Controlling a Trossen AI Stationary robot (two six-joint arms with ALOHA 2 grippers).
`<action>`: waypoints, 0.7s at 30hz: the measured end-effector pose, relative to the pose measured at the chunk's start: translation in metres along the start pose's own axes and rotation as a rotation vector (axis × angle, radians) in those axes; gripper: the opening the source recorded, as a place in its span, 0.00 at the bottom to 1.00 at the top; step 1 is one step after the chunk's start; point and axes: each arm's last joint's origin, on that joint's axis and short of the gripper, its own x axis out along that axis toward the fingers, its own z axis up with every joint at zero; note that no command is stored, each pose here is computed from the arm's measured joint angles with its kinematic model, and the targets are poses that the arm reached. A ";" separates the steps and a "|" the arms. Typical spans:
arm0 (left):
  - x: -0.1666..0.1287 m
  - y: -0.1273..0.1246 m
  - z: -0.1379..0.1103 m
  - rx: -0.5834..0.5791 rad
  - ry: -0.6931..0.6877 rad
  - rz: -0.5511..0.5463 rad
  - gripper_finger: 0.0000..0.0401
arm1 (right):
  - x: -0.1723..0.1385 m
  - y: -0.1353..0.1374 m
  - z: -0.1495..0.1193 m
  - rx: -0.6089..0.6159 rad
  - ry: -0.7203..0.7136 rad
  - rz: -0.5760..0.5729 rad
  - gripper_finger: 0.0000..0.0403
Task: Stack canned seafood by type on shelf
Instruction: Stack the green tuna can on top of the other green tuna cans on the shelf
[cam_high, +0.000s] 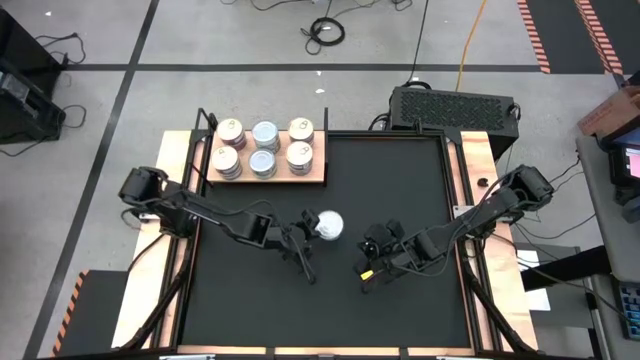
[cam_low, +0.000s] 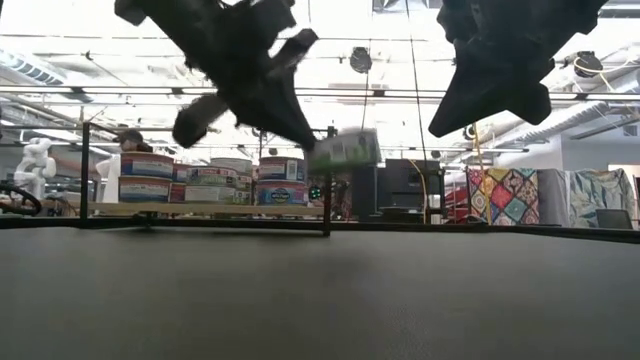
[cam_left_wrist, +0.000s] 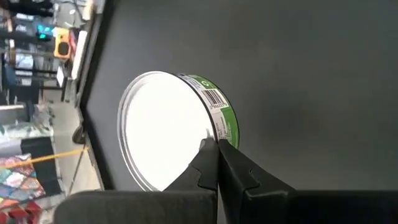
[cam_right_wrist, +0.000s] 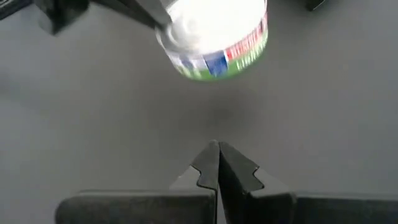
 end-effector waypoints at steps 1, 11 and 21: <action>-0.005 0.003 0.000 -0.019 -0.004 0.004 0.00 | 0.000 0.000 0.000 0.000 0.000 0.001 0.00; -0.055 0.015 -0.021 -0.190 0.031 0.033 0.00 | 0.000 0.000 0.000 0.003 -0.001 0.005 0.00; -0.102 0.024 -0.055 -0.291 0.157 0.027 0.00 | 0.000 0.001 0.000 0.004 0.000 0.008 0.00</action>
